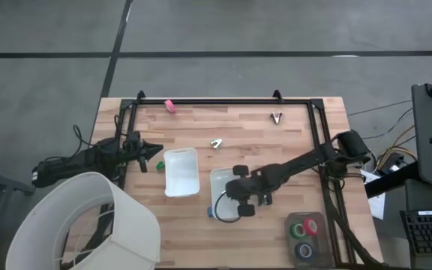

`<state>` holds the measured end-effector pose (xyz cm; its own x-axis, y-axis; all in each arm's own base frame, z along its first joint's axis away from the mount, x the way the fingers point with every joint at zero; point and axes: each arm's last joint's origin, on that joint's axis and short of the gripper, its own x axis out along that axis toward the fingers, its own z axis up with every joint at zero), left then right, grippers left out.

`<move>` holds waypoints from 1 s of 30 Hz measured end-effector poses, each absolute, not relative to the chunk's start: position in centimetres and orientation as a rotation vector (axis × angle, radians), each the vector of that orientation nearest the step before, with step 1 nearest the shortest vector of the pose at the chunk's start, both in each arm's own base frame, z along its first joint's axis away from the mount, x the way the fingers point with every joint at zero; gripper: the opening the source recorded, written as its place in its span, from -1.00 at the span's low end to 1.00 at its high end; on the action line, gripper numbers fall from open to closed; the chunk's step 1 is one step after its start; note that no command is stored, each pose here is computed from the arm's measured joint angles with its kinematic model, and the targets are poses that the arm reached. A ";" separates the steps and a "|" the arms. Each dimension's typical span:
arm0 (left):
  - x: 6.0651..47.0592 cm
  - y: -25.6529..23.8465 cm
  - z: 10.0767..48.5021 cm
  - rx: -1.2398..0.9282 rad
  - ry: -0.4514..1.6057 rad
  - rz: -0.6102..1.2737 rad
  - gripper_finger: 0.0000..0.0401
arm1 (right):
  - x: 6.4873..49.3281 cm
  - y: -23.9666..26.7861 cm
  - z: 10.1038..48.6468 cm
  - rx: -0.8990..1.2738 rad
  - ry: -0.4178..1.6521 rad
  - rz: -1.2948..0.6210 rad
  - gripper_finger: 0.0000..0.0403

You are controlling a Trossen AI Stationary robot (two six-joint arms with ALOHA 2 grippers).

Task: Pick and place Stapler, Stapler remover, tape
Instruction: Put the right light blue staple remover into the right white bin, then put the black staple remover into the right white bin

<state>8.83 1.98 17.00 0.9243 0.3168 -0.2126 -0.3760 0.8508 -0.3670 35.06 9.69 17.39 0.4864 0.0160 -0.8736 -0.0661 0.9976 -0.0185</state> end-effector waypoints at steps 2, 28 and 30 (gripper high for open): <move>8.8 2.0 17.0 -0.415 0.147 0.366 -0.86 | 35.1 9.7 17.3 -0.056 1.085 0.046 -0.96; 8.8 2.0 17.0 -0.415 0.147 0.366 -0.86 | 32.0 7.8 25.2 -0.106 0.933 -0.116 -0.38; 8.8 2.0 17.0 -0.415 0.148 0.366 -0.86 | 31.1 6.5 26.6 -0.119 0.912 -0.194 -0.38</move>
